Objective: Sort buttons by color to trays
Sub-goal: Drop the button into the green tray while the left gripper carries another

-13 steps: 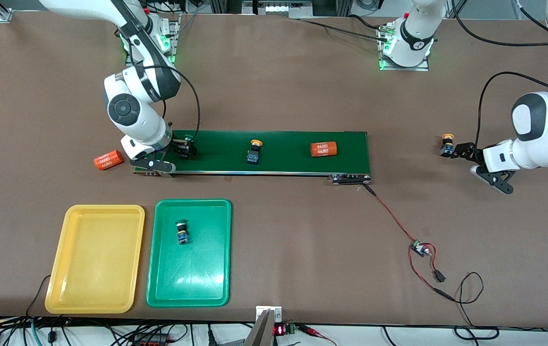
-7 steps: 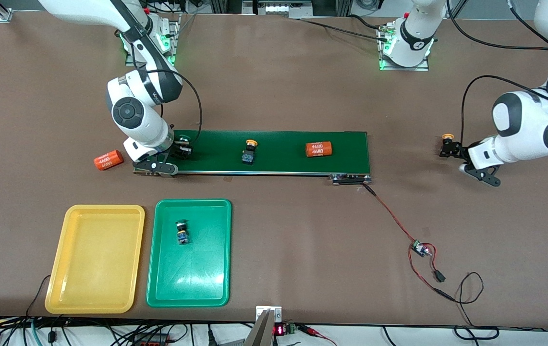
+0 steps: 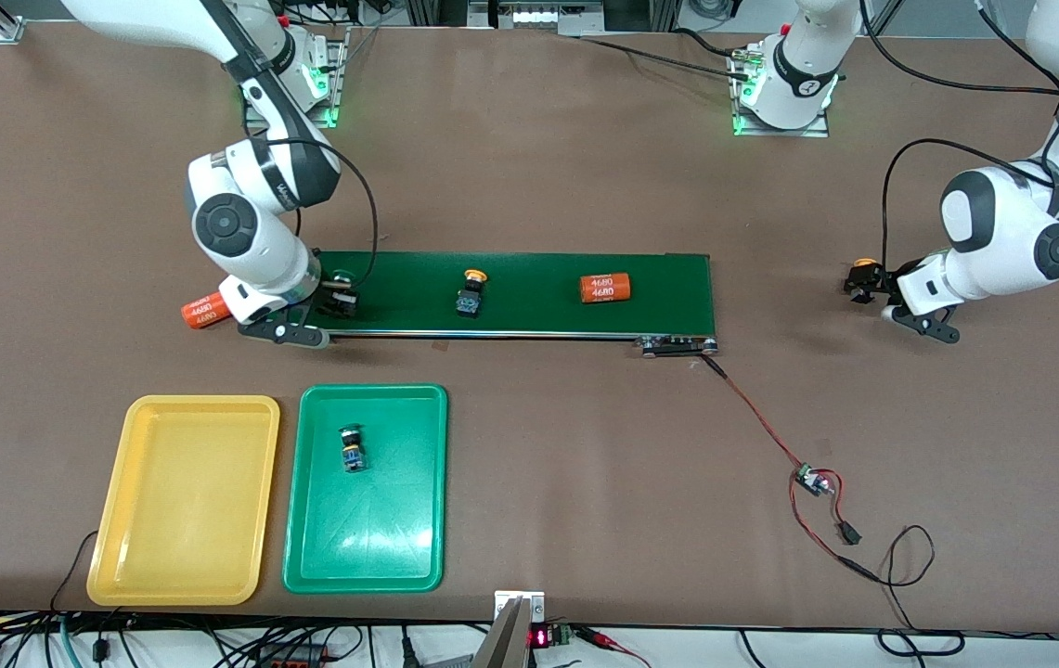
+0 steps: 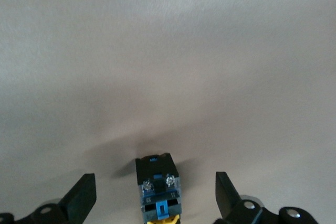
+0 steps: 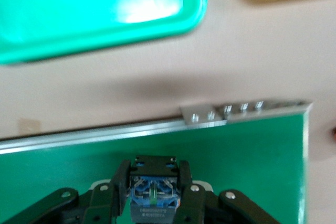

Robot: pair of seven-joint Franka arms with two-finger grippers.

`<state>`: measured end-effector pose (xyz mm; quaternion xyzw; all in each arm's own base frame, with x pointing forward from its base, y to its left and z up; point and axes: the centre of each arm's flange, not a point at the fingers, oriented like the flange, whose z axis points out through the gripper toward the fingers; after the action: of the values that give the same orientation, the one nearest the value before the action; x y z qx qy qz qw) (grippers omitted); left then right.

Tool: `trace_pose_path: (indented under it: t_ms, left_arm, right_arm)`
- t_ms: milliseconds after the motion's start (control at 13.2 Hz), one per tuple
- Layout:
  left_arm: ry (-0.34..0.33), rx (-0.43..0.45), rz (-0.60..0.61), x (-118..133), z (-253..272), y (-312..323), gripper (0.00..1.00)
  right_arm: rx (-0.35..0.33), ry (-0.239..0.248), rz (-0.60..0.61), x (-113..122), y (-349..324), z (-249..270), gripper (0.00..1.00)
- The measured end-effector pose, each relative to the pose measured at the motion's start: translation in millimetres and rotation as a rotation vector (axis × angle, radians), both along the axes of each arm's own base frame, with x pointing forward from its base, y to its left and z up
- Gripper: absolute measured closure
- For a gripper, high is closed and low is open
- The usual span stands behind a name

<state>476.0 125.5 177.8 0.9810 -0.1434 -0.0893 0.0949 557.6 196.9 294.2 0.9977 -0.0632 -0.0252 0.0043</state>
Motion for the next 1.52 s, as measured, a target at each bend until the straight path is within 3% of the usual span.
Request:
trace_pose_path:
  t_ms: [152, 379, 607, 986, 1213, 1516]
  left_arm:
    - [-0.019, 0.005, 0.005, -13, -11, -5, 0.04]
    - [-0.032, 0.014, 0.004, -21, -11, -7, 0.37]
    - [-0.047, 0.027, -0.006, -19, -1, -10, 0.67]
    - [-0.031, 0.052, -0.061, -12, 28, -40, 0.67]
    - [-0.014, 0.108, -0.044, 0, 63, -95, 0.67]
    - [-0.052, 0.164, 0.023, 12, 94, -164, 0.67]
  right_arm:
    - [0.011, -0.048, 0.047, 27, -2, 40, 0.59]
    - [0.025, -0.103, 0.110, 57, -11, 69, 0.59]
    - [0.037, -0.110, 0.141, 90, -25, 51, 0.59]
    - [0.071, -0.200, 0.154, 145, -42, -6, 0.59]
    - [0.065, -0.259, 0.164, 155, -39, -47, 0.59]
    - [0.043, -0.305, 0.198, 158, -19, -81, 0.59]
